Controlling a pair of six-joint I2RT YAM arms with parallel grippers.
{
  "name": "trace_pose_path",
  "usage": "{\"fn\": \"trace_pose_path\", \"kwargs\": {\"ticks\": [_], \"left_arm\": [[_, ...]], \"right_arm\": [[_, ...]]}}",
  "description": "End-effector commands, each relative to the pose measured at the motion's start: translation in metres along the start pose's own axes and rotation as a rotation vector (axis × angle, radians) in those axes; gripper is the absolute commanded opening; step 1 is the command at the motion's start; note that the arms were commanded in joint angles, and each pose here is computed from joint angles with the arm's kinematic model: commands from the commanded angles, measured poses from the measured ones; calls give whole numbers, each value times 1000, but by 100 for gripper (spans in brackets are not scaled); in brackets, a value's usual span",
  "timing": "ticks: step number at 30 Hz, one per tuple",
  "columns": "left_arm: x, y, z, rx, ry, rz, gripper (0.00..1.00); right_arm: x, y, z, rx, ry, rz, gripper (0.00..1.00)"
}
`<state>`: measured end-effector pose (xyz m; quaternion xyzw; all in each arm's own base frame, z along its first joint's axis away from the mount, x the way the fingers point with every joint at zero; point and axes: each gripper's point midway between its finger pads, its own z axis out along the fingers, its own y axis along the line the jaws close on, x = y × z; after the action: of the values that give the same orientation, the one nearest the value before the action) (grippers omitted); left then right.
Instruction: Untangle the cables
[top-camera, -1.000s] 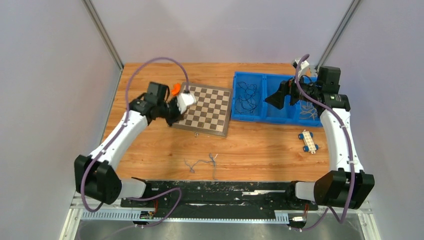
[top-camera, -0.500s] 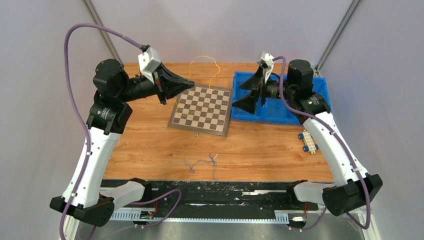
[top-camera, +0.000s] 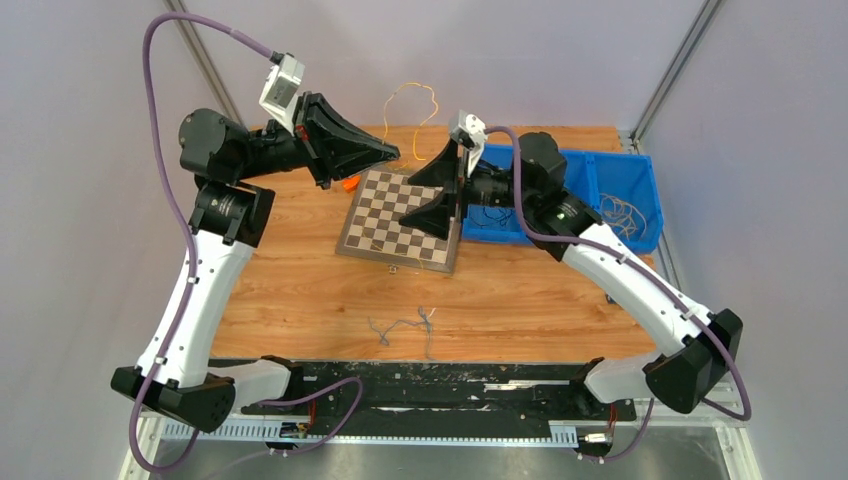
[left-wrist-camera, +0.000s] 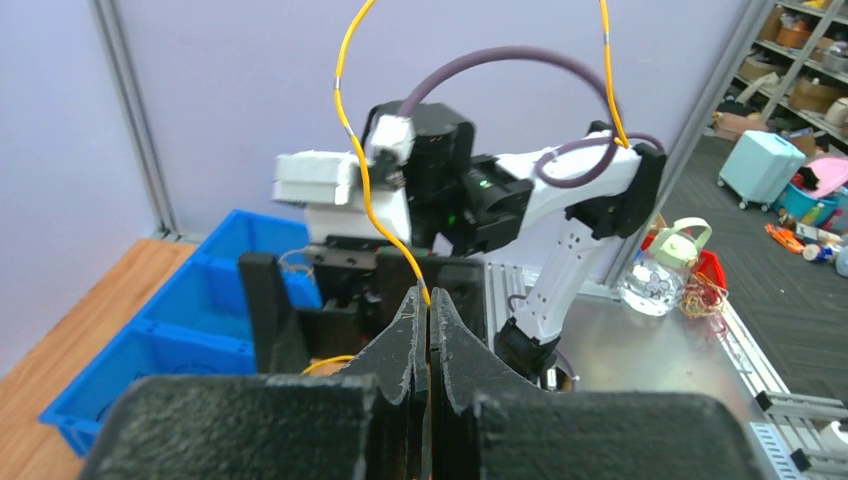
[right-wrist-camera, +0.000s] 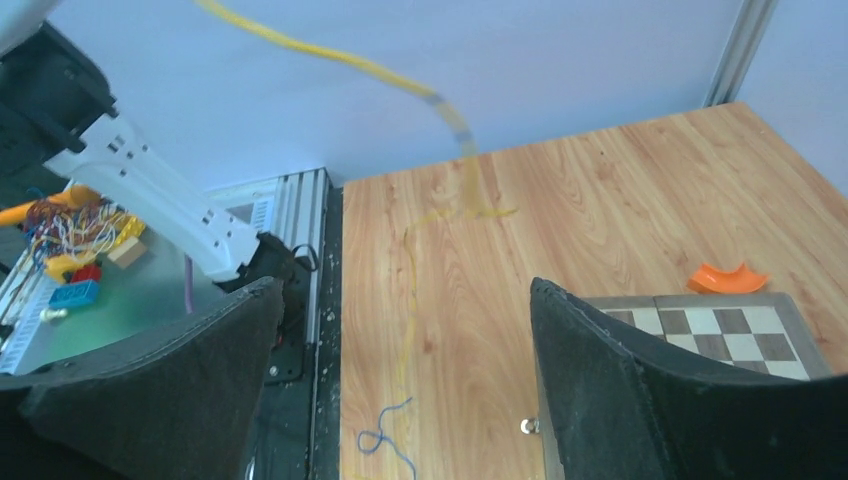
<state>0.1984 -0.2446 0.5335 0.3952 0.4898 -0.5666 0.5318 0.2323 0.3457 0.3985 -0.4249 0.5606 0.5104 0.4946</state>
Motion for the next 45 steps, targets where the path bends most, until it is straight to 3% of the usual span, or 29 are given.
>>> {"fn": "trace_pose_path", "kwargs": {"ticks": [1,6,9,11,17,18,21,22,29,33,40,44,45], "left_arm": [[-28,-31,0,89,-40,78,0],[-32,-35,1,112,-48,104,0],[-34,-35,1,116,-53,108,0],[-36,-36,1,116,-56,113,0],[-31,-36,0,114,-59,98,0],[-32,-36,0,114,-62,100,0],[-32,-34,0,113,-69,96,0],[-32,-32,0,108,-70,95,0],[-30,-15,-8,37,-95,66,0],[-29,-13,-8,33,-93,64,0],[-22,-15,-11,22,-73,92,0],[34,-9,-26,5,113,117,0],[43,-5,-31,-5,142,267,0]], "right_arm": [[-39,-18,16,56,-128,-64,91],[-49,-30,25,75,-149,-86,85],[-52,-27,28,52,-160,-74,59],[-53,-27,27,52,-168,-70,48],[-68,-20,24,43,-206,-93,57],[-69,-20,24,43,-209,-95,53],[-70,-21,25,43,-211,-97,22],[-71,-20,24,42,-215,-101,16],[-83,-11,18,32,-237,-137,30],[-84,-9,17,24,-237,-140,1],[-84,-15,11,77,-245,-134,0],[-92,-29,-7,130,-247,-113,0],[-96,-30,-12,136,-249,-115,0]]}}
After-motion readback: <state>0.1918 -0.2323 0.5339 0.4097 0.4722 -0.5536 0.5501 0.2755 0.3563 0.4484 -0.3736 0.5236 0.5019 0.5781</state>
